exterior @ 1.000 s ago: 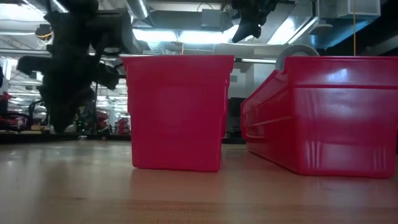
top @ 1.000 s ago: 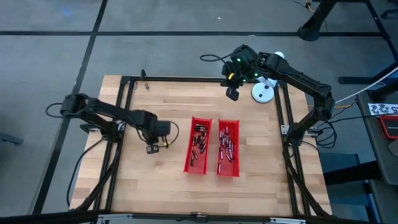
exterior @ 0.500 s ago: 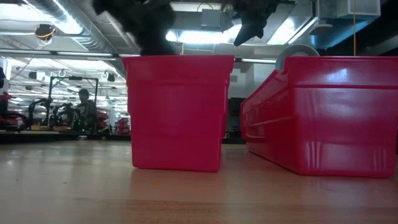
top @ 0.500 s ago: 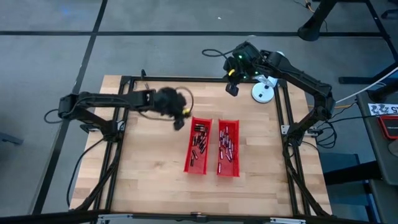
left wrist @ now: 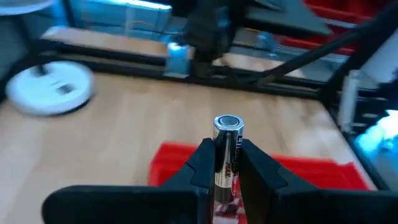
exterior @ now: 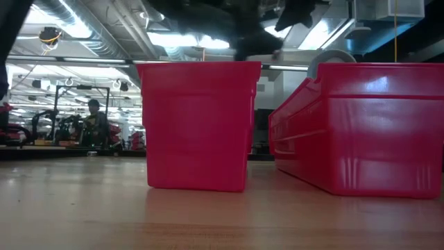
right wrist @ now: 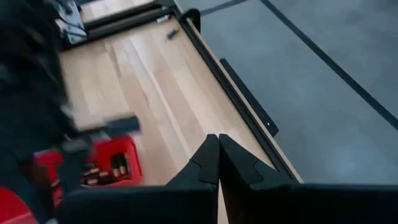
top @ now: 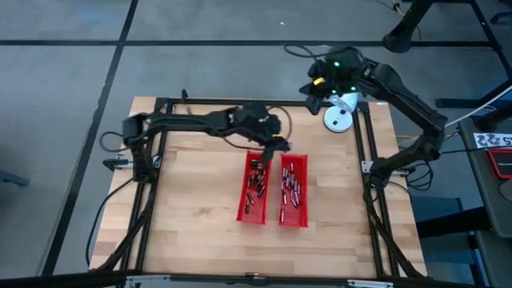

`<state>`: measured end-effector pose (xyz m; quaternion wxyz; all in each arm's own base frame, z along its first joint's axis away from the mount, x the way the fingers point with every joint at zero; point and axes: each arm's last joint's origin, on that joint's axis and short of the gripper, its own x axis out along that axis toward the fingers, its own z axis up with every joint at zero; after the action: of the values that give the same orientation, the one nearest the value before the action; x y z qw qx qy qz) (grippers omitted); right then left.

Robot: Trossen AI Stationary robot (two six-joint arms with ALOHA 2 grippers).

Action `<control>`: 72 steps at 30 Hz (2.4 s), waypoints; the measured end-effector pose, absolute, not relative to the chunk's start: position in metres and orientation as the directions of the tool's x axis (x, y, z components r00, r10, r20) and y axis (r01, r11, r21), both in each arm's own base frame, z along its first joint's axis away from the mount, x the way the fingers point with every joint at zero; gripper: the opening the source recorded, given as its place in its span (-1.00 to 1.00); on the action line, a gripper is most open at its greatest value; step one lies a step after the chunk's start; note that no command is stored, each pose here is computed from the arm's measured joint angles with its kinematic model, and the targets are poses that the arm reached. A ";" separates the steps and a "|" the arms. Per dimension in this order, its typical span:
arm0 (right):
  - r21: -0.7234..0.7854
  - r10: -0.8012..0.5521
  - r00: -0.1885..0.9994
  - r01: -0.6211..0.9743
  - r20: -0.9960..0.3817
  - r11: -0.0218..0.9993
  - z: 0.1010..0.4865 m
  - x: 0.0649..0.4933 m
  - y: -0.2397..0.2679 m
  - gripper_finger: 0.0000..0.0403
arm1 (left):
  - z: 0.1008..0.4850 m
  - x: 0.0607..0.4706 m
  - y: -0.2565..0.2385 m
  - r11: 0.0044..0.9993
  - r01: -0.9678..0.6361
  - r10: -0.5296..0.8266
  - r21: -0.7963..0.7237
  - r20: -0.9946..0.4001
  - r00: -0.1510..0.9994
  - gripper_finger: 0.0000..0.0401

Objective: Sort batteries
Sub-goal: Put the silver battery into the right red bin, then put the black battery into the left red bin

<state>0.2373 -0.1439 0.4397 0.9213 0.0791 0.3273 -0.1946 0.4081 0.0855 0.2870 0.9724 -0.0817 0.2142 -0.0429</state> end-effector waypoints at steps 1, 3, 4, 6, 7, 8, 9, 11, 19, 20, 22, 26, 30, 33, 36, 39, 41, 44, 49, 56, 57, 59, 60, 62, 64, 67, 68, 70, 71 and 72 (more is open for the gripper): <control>0.023 -0.310 0.715 0.415 -0.627 0.910 0.442 0.235 -0.142 -0.97 | 0.286 0.416 0.088 0.980 0.070 -0.140 -0.185 -0.400 0.906 -0.83; 0.034 -0.314 0.721 0.423 -0.618 0.905 0.445 0.231 -0.140 -0.97 | 0.280 0.428 0.094 0.974 0.069 -0.152 -0.214 -0.400 0.904 -0.83; 0.043 -0.315 0.723 0.430 -0.615 0.902 0.447 0.229 -0.139 -0.97 | 0.276 0.434 0.097 0.969 0.066 -0.159 -0.237 -0.397 0.904 -0.83; 0.055 -0.315 0.722 0.439 -0.616 0.897 0.447 0.227 -0.137 -0.97 | 0.263 0.444 0.099 0.946 0.068 -0.202 -0.317 -0.412 0.889 -0.83; 0.067 -0.314 0.722 0.446 -0.617 0.893 0.448 0.226 -0.136 -0.97 | 0.255 0.448 0.099 0.931 0.063 -0.223 -0.359 -0.423 0.878 -0.83; 0.072 -0.311 0.715 0.450 -0.626 0.890 0.448 0.224 -0.135 -0.97 | 0.247 0.453 0.096 0.918 0.056 -0.239 -0.392 -0.437 0.867 -0.83; 0.073 -0.311 0.707 0.456 -0.635 0.887 0.447 0.223 -0.134 -0.97 | 0.239 0.457 0.093 0.906 0.046 -0.253 -0.421 -0.449 0.857 -0.83; 0.076 -0.309 0.695 0.464 -0.649 0.883 0.447 0.222 -0.128 -0.97 | 0.226 0.464 0.085 0.876 0.023 -0.278 -0.482 -0.466 0.840 -0.83; 0.038 -0.350 0.670 0.492 -0.655 0.870 0.453 0.218 -0.097 -0.97 | 0.211 0.471 0.080 0.823 0.000 -0.320 -0.567 -0.465 0.826 -0.81; 0.030 -0.357 0.670 0.493 -0.651 0.869 0.454 0.218 -0.093 -0.97 | 0.211 0.471 0.080 0.823 -0.002 -0.319 -0.567 -0.465 0.826 -0.78; 0.023 -0.368 0.670 0.498 -0.644 0.867 0.456 0.219 -0.086 -0.97 | 0.210 0.470 0.080 0.823 -0.006 -0.319 -0.568 -0.472 0.822 -0.67; 0.008 -0.378 0.663 0.502 -0.646 0.865 0.455 0.221 -0.077 -0.97 | 0.210 0.471 0.078 0.829 0.006 -0.324 -0.559 -0.472 0.820 -0.41; -0.005 -0.398 0.650 0.518 -0.647 0.855 0.455 0.221 -0.072 -0.97 | 0.209 0.470 0.078 0.829 0.003 -0.324 -0.559 -0.476 0.817 -0.22; -0.009 -0.415 0.643 0.536 -0.644 0.844 0.455 0.222 -0.070 -0.97 | 0.213 0.467 0.085 0.828 -0.010 -0.314 -0.561 -0.478 0.820 -0.15; 0.002 -0.417 0.641 0.547 -0.645 0.837 0.455 0.222 -0.070 -0.97 | 0.228 0.459 0.098 0.850 -0.001 -0.287 -0.527 -0.464 0.838 -0.15; 0.007 -0.417 0.640 0.551 -0.646 0.835 0.455 0.222 -0.070 -0.97 | 0.254 0.445 0.111 0.889 -0.010 -0.226 -0.458 -0.457 0.860 -0.18; 0.003 -0.423 0.637 0.555 -0.645 0.832 0.455 0.222 -0.071 -0.97 | 0.268 0.431 0.120 0.909 -0.072 -0.156 -0.410 -0.496 0.854 -0.22; 0.001 -0.426 0.635 0.558 -0.644 0.830 0.455 0.222 -0.071 -0.97 | 0.281 0.406 0.136 0.913 -0.236 -0.015 -0.333 -0.604 0.797 -0.26; 0.000 -0.428 0.634 0.559 -0.644 0.829 0.455 0.222 -0.071 -0.97 | 0.294 0.349 0.172 0.790 -0.596 0.271 -0.142 -0.792 0.547 -0.29; -0.012 -0.430 0.630 0.555 -0.647 0.832 0.453 0.225 -0.072 -0.97 | 0.277 0.269 0.239 0.493 -0.867 0.381 0.072 -0.914 0.141 -0.24; -0.018 -0.431 0.628 0.553 -0.649 0.833 0.452 0.226 -0.073 -0.97 | 0.271 0.257 0.248 0.460 -0.884 0.363 0.077 -0.925 0.108 -0.23; -0.024 -0.432 0.623 0.553 -0.652 0.833 0.451 0.228 -0.073 -0.97 | 0.258 0.234 0.265 0.389 -0.919 0.322 0.059 -0.944 0.076 -0.22; -0.025 -0.432 0.622 0.552 -0.653 0.833 0.451 0.228 -0.073 -0.97 | 0.252 0.223 0.272 0.353 -0.935 0.303 0.041 -0.950 0.073 -0.22; -0.028 -0.430 0.618 0.551 -0.658 0.834 0.450 0.230 -0.074 -0.97 | 0.239 0.201 0.284 0.267 -0.964 0.262 0.013 -0.963 0.059 -0.22; -0.030 -0.427 0.617 0.547 -0.661 0.837 0.449 0.230 -0.074 -0.97 | 0.229 0.183 0.293 0.177 -0.984 0.254 0.004 -0.966 0.042 -0.22; -0.039 -0.424 0.617 0.537 -0.662 0.842 0.449 0.230 -0.074 -0.97 | 0.215 0.162 0.302 0.048 -0.999 0.256 -0.009 -0.966 0.021 -0.22; -0.044 -0.424 0.618 0.533 -0.662 0.845 0.449 0.230 -0.074 -0.97 | 0.210 0.157 0.303 0.015 -1.000 0.252 -0.010 -0.968 0.013 -0.22; -0.048 -0.423 0.619 0.528 -0.662 0.848 0.449 0.230 -0.074 -0.97 | 0.202 0.150 0.305 -0.033 -0.999 0.259 -0.020 -0.966 0.011 -0.22; -0.050 -0.423 0.619 0.527 -0.662 0.849 0.449 0.230 -0.074 -0.97 | 0.199 0.147 0.306 -0.056 -0.998 0.263 -0.028 -0.965 0.012 -0.22; -0.053 -0.424 0.618 0.526 -0.662 0.849 0.449 0.230 -0.074 -0.97 | 0.195 0.145 0.305 -0.081 -0.996 0.259 -0.031 -0.966 0.009 -0.22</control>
<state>0.2303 -0.0737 0.4491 0.8965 0.0732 0.3475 -0.2649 0.1447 0.3053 0.1945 0.5446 -0.4562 0.4039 0.5763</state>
